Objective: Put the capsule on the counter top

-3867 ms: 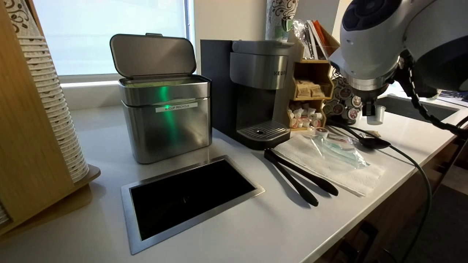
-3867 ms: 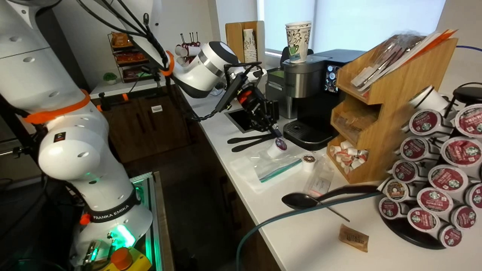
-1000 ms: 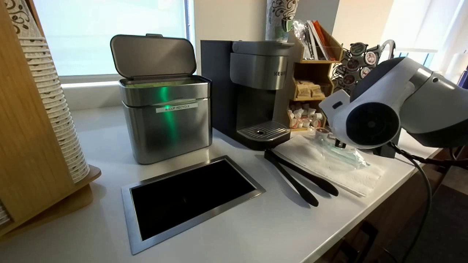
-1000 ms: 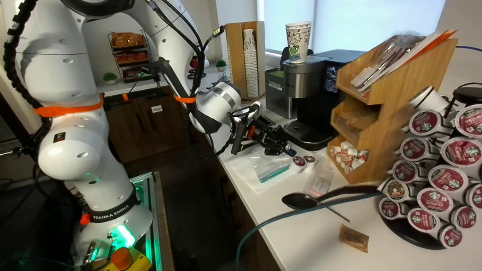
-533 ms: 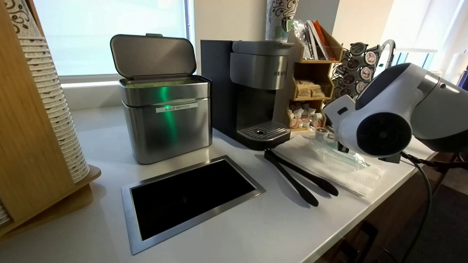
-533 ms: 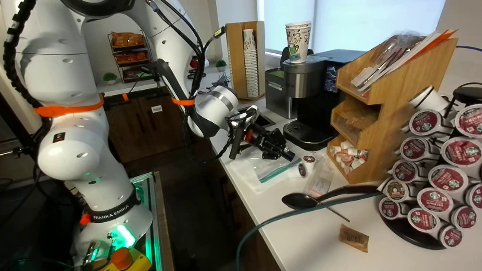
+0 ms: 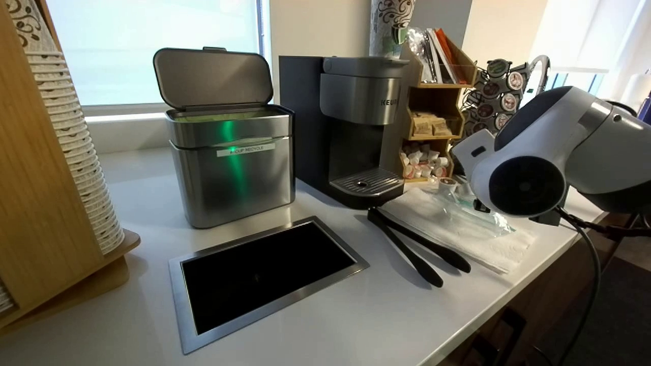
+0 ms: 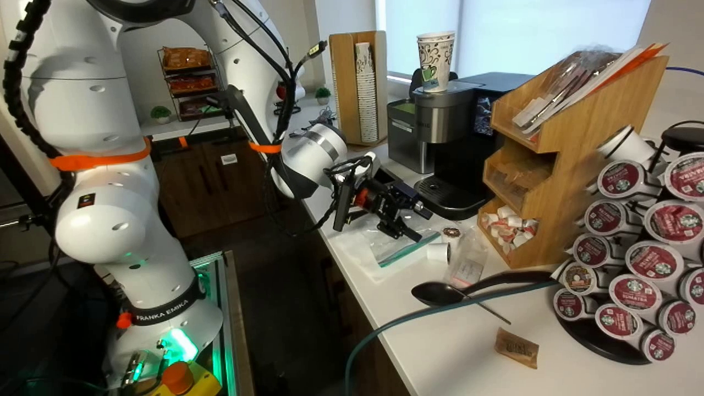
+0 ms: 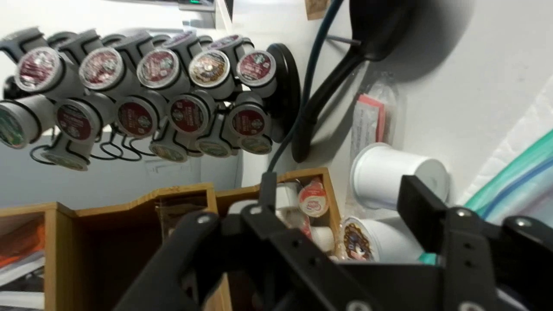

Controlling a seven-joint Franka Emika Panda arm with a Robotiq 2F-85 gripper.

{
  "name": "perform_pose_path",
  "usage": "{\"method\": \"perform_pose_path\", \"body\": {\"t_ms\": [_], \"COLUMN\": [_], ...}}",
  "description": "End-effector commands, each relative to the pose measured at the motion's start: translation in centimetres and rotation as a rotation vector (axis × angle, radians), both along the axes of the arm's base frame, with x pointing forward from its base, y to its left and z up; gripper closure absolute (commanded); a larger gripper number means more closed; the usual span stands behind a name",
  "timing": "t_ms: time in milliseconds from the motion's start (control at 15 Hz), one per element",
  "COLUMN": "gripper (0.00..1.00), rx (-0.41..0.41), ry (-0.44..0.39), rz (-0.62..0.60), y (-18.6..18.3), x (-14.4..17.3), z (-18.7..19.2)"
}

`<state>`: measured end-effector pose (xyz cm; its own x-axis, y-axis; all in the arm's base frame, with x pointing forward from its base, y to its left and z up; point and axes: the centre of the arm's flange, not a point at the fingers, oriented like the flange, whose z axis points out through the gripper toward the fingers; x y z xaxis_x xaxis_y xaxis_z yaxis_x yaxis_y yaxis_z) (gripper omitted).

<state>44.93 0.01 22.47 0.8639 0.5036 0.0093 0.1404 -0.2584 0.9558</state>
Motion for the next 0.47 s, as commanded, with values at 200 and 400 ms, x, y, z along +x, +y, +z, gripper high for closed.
{"method": "perform_pose_path", "body": {"t_ms": [200, 400], "gripper": [0.0, 0.0], "rx": [-0.06, -0.066], "ry": [-0.186, -0.179], "rz": [-0.232, -0.263], "y": [1.1, 0.4], "x": [-3.2, -1.7], "z": [6.4, 6.3]}}
